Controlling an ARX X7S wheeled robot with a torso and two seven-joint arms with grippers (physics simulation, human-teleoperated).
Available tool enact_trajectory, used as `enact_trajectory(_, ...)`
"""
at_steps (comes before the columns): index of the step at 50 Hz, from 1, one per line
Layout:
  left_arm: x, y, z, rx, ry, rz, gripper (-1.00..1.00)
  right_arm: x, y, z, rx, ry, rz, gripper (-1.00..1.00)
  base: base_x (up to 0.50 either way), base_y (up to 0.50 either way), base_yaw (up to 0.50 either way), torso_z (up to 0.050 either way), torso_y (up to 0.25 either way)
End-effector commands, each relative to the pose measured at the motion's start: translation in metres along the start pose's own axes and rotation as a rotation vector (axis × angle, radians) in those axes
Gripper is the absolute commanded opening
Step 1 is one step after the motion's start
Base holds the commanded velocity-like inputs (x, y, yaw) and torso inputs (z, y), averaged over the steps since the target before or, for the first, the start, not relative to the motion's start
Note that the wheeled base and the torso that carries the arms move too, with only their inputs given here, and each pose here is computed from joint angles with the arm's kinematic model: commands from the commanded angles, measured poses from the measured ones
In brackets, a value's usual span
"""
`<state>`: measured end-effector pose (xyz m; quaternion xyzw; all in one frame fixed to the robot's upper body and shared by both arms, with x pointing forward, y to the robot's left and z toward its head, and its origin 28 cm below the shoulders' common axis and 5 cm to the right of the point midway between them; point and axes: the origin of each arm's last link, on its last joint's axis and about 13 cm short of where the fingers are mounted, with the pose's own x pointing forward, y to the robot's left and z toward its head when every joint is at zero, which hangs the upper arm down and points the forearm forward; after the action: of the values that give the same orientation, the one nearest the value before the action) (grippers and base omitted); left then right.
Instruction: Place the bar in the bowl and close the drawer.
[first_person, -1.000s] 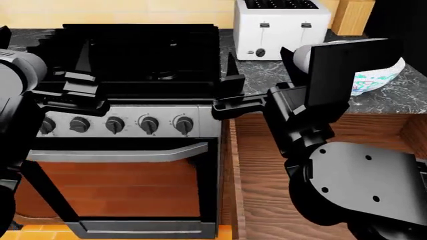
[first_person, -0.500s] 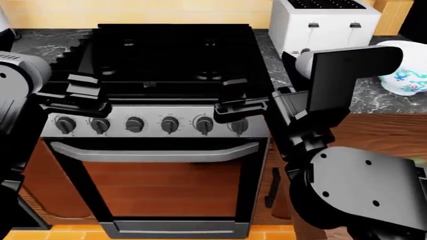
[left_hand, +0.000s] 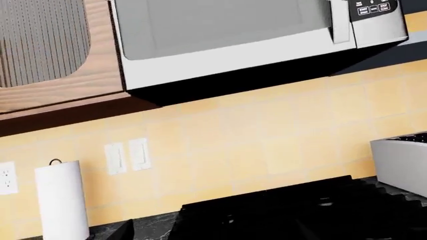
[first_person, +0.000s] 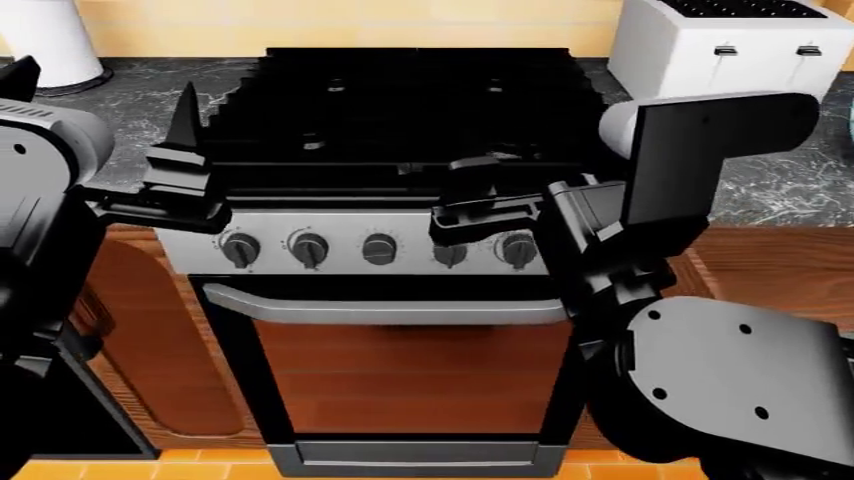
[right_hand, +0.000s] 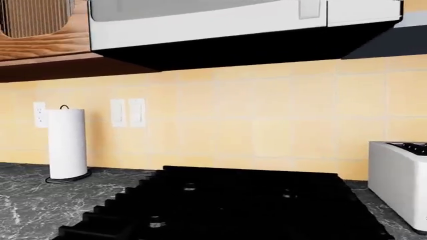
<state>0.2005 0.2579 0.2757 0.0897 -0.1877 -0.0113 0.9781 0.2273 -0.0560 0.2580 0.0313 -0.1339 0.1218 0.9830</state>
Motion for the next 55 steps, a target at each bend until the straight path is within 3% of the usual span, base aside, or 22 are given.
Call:
enact_trajectory(1,0.0,-0.002,-0.002,-0.004,0.0,-0.002,1.0,0.0,0.0,-0.001,0.0,-0.005,0.001,1.0,0.0,0.5,0.0,0.0,0.0)
enact_trajectory(8,0.001,-0.003,-0.005,-0.007,0.002,-0.004,1.0,0.001,0.0,-0.005,-0.005,-0.005,-0.003,1.0,0.0,0.5,0.0,0.0,0.0)
enact_trajectory(15,0.0,-0.008,-0.003,-0.031,-0.009,-0.008,1.0,0.002,0.001,-0.009,0.001,-0.02,-0.041,1.0,0.0,0.02,-0.02,0.0,0.0)
enact_trajectory(25,0.006,-0.024,0.0,-0.074,-0.043,-0.032,1.0,0.009,0.008,-0.007,0.02,-0.078,-0.038,1.0,0.0,0.0,-0.48,0.0,0.0)
enact_trajectory(34,0.034,-0.036,0.007,-0.079,-0.075,-0.08,1.0,0.01,0.005,0.001,-0.038,-0.109,-0.054,1.0,0.0,0.0,-0.5,0.0,0.0)
enact_trajectory(37,0.043,-0.042,0.004,-0.112,-0.09,-0.083,1.0,0.014,0.003,-0.002,-0.109,-0.111,-0.065,1.0,0.0,0.0,-0.5,0.0,0.0)
enact_trajectory(47,0.07,-0.055,0.006,-0.172,-0.13,-0.097,1.0,0.021,-0.007,-0.001,-0.099,-0.127,-0.087,1.0,0.0,0.0,-0.5,0.0,0.0)
enact_trajectory(55,0.099,-0.068,0.011,-0.146,-0.118,-0.137,1.0,0.033,-0.016,0.004,-0.106,-0.119,-0.09,1.0,0.0,0.0,-0.5,0.0,0.0)
